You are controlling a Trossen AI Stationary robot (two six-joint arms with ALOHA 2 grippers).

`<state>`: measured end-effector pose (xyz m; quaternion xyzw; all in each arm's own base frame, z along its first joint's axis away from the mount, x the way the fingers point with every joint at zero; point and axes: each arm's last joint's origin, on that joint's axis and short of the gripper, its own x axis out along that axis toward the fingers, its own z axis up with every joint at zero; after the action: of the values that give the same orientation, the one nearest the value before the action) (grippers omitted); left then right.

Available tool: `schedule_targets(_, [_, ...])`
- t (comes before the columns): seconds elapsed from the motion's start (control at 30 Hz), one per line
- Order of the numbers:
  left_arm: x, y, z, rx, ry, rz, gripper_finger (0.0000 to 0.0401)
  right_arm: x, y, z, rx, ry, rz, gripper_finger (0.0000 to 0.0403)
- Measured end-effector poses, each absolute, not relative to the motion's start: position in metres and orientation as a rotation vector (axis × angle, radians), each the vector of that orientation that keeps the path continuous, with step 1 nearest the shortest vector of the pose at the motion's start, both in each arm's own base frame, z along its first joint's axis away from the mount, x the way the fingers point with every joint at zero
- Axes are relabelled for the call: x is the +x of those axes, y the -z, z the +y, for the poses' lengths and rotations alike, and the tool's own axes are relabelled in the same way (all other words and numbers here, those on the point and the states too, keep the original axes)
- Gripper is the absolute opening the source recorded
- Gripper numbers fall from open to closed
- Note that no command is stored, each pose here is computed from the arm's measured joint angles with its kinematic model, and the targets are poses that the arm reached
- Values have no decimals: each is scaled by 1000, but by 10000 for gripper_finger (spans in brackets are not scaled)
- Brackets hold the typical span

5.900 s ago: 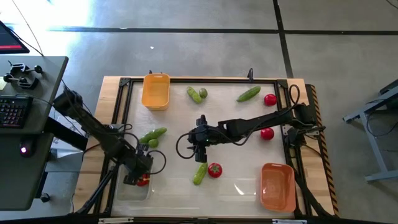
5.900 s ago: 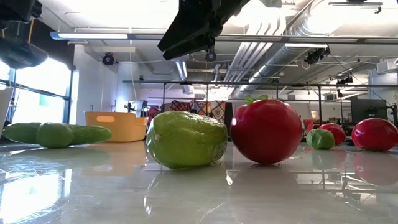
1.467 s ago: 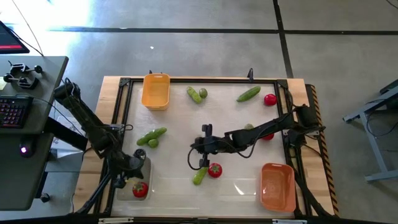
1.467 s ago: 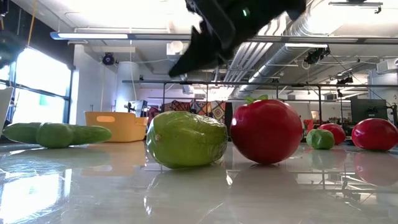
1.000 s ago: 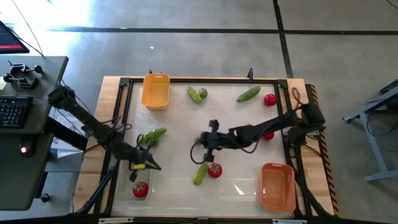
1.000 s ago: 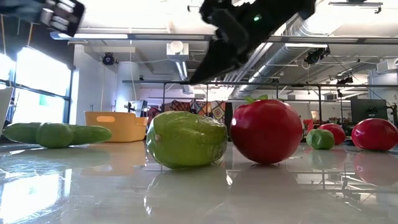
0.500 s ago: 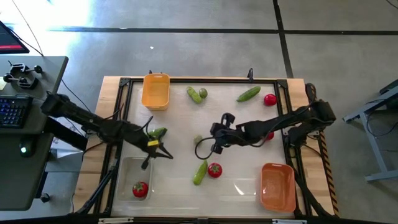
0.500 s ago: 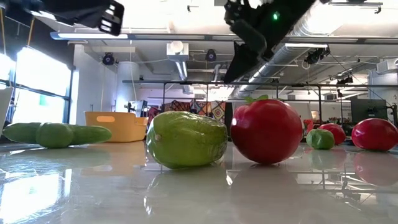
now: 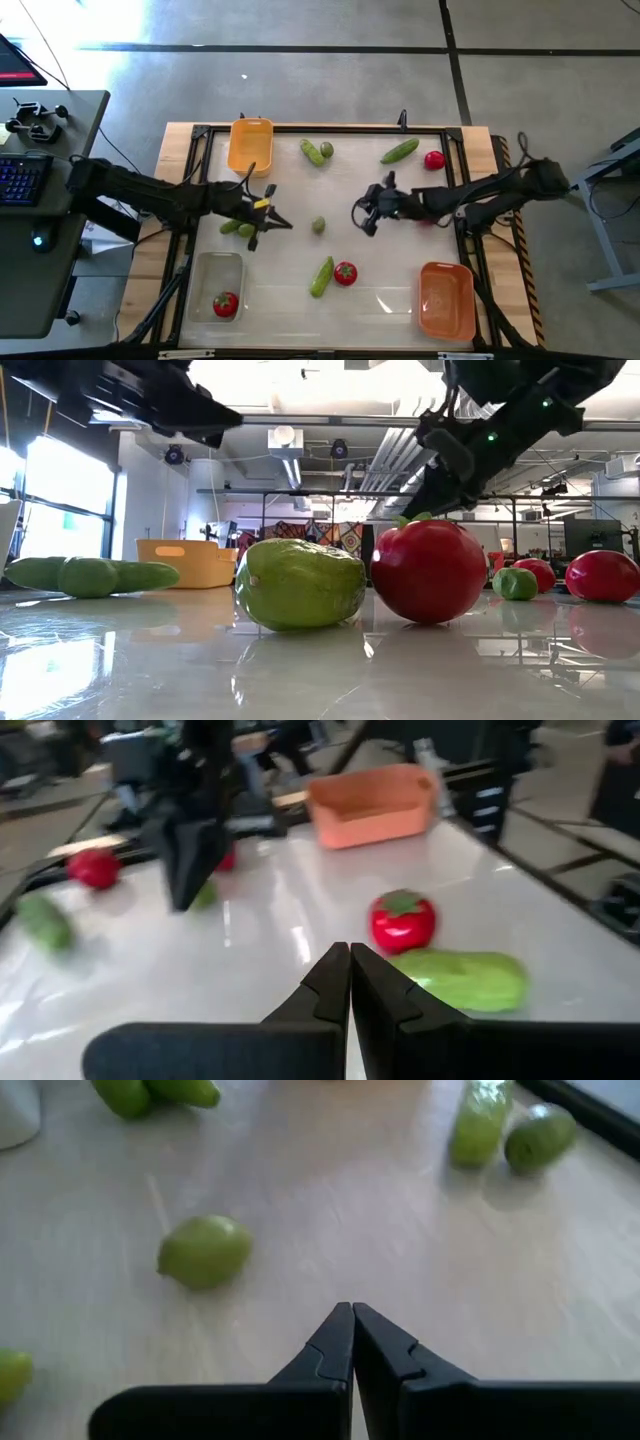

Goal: Sort produce into baskets
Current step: Put the green lime into the orange bin

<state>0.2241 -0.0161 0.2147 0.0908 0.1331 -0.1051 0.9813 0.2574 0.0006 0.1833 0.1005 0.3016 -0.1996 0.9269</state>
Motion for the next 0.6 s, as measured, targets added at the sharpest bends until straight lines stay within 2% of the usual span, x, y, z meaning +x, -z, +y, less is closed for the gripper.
schedule_targets(0.23, [230, -203, 13, 172, -5, 344, 0, 244, -195, -11, 228, 446, 636, 0])
schedule_targets(0.43, [237, -187, 29, 164, -63, 419, 0, 241, -191, -11, 281, 476, 673, 3])
schedule_targets(0.6, [240, -174, 39, 206, -79, 477, 0, 241, -196, -8, 378, 518, 695, 44])
